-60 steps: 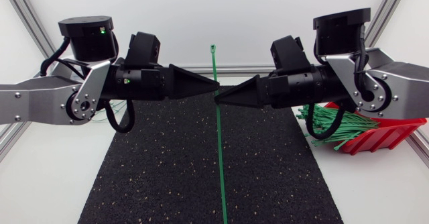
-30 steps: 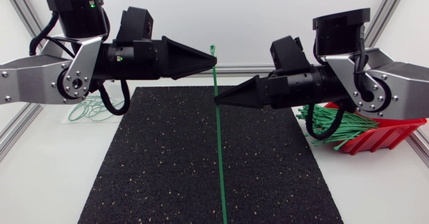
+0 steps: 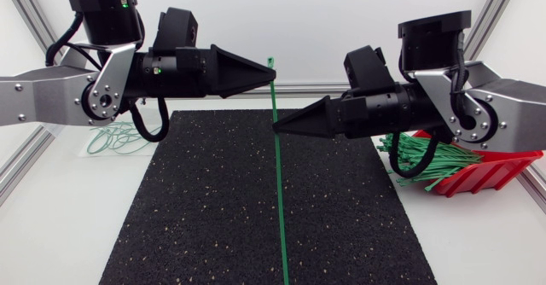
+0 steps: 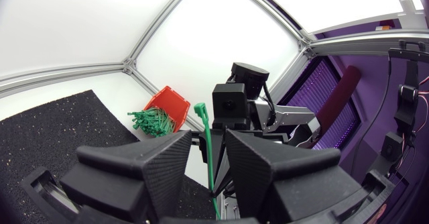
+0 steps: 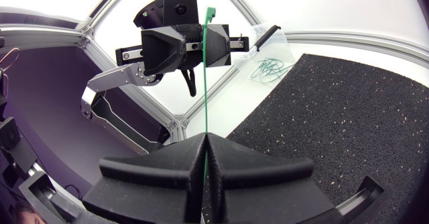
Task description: Take a green cable tie from the red box, thread the tail through the head to close it, then place it in the transparent bin on the left.
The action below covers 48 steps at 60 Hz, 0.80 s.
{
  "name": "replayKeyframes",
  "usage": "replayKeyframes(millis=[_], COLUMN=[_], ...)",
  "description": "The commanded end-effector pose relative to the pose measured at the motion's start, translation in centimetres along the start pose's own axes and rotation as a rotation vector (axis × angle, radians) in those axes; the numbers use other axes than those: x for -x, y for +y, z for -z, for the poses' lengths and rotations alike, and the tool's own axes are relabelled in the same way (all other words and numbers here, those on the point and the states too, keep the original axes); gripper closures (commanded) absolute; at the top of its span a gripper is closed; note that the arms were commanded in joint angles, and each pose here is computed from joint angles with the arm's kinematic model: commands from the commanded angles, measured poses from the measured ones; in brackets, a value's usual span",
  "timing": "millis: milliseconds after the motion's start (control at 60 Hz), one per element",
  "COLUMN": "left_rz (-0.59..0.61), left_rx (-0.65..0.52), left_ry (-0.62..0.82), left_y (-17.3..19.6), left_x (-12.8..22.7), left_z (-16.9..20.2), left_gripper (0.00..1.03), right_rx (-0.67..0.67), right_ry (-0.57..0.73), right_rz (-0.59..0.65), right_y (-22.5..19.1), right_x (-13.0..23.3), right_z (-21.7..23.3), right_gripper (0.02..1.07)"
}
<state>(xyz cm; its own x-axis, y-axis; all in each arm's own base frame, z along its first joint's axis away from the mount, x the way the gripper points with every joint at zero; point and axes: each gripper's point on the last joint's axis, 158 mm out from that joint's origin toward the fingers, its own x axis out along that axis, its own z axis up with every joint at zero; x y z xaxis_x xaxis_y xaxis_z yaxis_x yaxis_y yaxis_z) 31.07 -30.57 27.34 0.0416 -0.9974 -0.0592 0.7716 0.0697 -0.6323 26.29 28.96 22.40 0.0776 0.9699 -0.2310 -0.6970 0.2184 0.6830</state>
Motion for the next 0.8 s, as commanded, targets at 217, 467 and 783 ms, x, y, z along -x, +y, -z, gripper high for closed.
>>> replayKeyframes(millis=[217,467,783], left_rz=[-0.002,-0.001,-0.004], left_rx=[-0.003,-0.002,0.006], left_ry=[-0.014,-0.012,-0.009], left_y=[0.26,0.27,0.52], left_x=[0.3,0.3,0.28], left_z=[-1.24,-1.17,-0.85], left_gripper=[0.79,0.79,0.84], right_rx=[-0.002,0.001,0.005], right_ry=[0.009,0.006,0.001], right_rz=[-0.003,0.001,0.003], right_y=[0.11,0.04,-0.01], right_x=[-0.17,-0.17,-0.1], right_z=[0.85,0.8,0.61], right_gripper=[1.01,1.01,1.01])
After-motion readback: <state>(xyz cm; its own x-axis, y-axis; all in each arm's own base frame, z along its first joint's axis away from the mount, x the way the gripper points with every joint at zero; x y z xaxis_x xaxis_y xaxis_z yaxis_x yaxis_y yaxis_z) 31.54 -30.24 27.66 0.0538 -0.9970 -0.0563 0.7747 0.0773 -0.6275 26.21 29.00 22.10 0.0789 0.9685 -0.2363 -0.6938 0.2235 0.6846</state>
